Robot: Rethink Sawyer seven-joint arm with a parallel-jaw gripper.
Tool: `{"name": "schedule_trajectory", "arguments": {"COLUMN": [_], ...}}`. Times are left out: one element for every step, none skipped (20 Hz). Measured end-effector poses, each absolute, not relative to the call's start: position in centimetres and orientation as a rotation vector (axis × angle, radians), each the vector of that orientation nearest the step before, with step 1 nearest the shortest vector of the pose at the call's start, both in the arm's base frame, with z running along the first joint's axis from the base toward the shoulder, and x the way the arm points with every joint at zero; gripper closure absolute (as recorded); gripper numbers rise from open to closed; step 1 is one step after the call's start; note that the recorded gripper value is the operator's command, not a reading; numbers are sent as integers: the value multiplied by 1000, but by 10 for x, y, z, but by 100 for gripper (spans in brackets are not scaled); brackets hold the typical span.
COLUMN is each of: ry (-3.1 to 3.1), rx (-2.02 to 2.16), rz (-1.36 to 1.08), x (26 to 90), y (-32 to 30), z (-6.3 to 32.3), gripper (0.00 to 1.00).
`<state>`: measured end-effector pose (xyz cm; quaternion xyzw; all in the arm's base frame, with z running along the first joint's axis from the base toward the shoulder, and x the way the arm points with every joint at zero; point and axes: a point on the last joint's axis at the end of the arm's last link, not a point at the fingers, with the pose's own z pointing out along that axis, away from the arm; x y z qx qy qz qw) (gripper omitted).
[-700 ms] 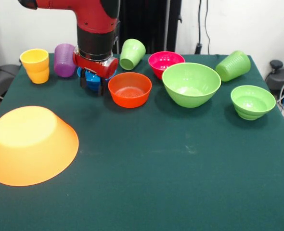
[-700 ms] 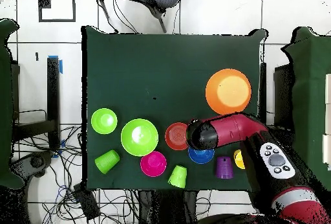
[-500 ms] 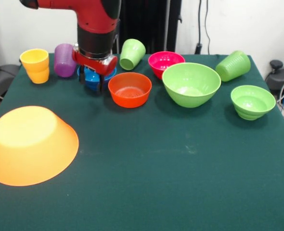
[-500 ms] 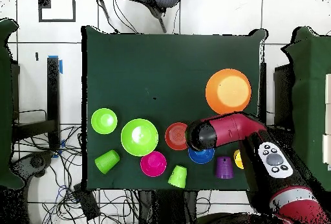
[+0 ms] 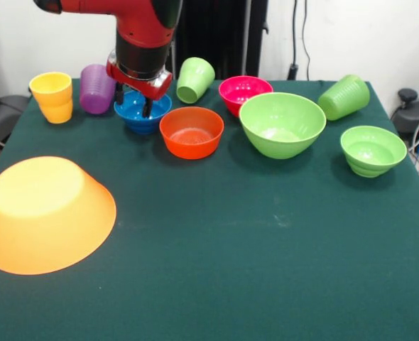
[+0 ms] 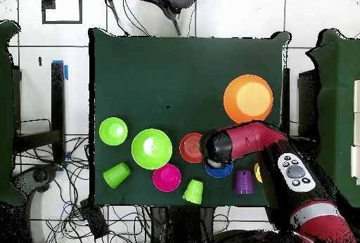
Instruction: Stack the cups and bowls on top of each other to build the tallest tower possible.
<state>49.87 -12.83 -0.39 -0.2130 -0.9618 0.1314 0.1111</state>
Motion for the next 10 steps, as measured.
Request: {"name": "schedule_trajectory", "arguments": {"ry": [-2824, -2825, -2825, -2825, -2825, -2825, -2825, -2824, -2823, -2821], "rx": [-621, -617, -615, -613, -612, -613, -614, -615, -620, -626], "rz": [386, 386, 386, 385, 385, 385, 385, 384, 384, 382], "x": [499, 499, 499, 499, 499, 498, 498, 498, 498, 497], "y": [-128, -128, -128, -128, -128, -129, -129, -129, -131, -133], "z": [-4, -4, -4, -4, -4, -4, -4, -4, -4, -4], "gripper": [0, 0, 0, 0, 0, 0, 0, 0, 0, 0]}}
